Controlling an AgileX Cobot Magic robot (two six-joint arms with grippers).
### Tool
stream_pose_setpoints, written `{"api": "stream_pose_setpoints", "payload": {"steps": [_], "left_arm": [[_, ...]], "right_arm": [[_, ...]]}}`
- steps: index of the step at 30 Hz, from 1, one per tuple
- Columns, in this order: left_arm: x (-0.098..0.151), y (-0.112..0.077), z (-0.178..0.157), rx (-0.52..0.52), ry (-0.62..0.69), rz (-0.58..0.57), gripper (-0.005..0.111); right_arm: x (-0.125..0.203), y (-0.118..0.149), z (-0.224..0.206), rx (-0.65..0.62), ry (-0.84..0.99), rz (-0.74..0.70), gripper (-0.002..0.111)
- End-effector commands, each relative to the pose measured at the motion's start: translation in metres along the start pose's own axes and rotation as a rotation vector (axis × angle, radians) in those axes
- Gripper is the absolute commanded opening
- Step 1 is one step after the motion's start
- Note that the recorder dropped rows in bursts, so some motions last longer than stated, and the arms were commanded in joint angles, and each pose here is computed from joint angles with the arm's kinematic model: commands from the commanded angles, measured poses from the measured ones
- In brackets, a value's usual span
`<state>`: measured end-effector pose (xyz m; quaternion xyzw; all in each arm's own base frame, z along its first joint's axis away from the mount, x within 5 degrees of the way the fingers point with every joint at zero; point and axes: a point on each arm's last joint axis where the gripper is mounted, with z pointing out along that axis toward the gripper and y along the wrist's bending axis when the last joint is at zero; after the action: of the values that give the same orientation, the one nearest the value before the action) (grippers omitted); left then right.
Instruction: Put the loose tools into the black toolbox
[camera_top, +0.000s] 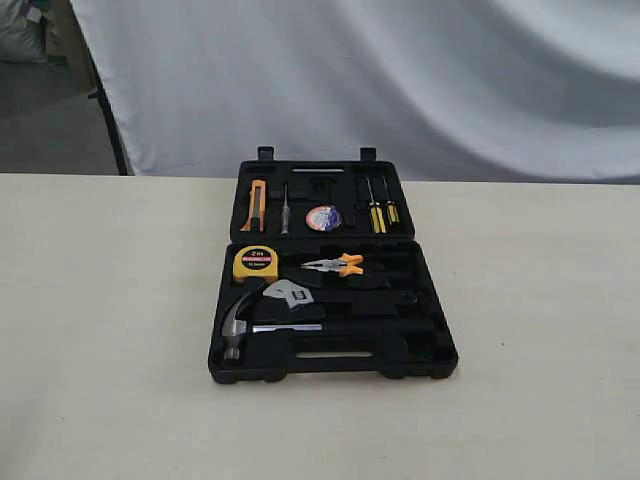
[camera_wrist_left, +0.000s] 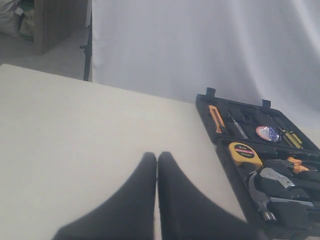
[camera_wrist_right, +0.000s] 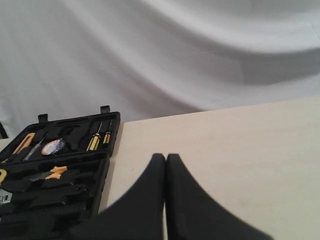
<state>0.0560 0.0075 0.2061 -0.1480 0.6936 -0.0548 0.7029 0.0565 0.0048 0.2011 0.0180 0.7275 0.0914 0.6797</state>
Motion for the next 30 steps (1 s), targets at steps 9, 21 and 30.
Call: {"api": "stream_pose_setpoints", "payload": {"steps": [9, 21, 30], "left_arm": [[-0.0021, 0.0009, -0.0004, -0.021, -0.020, 0.000, 0.001], [-0.0021, 0.0009, -0.0004, -0.021, -0.020, 0.000, 0.001], [-0.0021, 0.0009, -0.0004, -0.021, -0.020, 0.000, 0.001]], "right_arm": [[0.0041, 0.0030, -0.0004, -0.034, 0.030, -0.078, 0.000], [0.0052, 0.0028, -0.0004, -0.033, 0.042, -0.081, 0.000], [0.0052, 0.0028, -0.0004, -0.033, 0.043, -0.073, 0.000]]}}
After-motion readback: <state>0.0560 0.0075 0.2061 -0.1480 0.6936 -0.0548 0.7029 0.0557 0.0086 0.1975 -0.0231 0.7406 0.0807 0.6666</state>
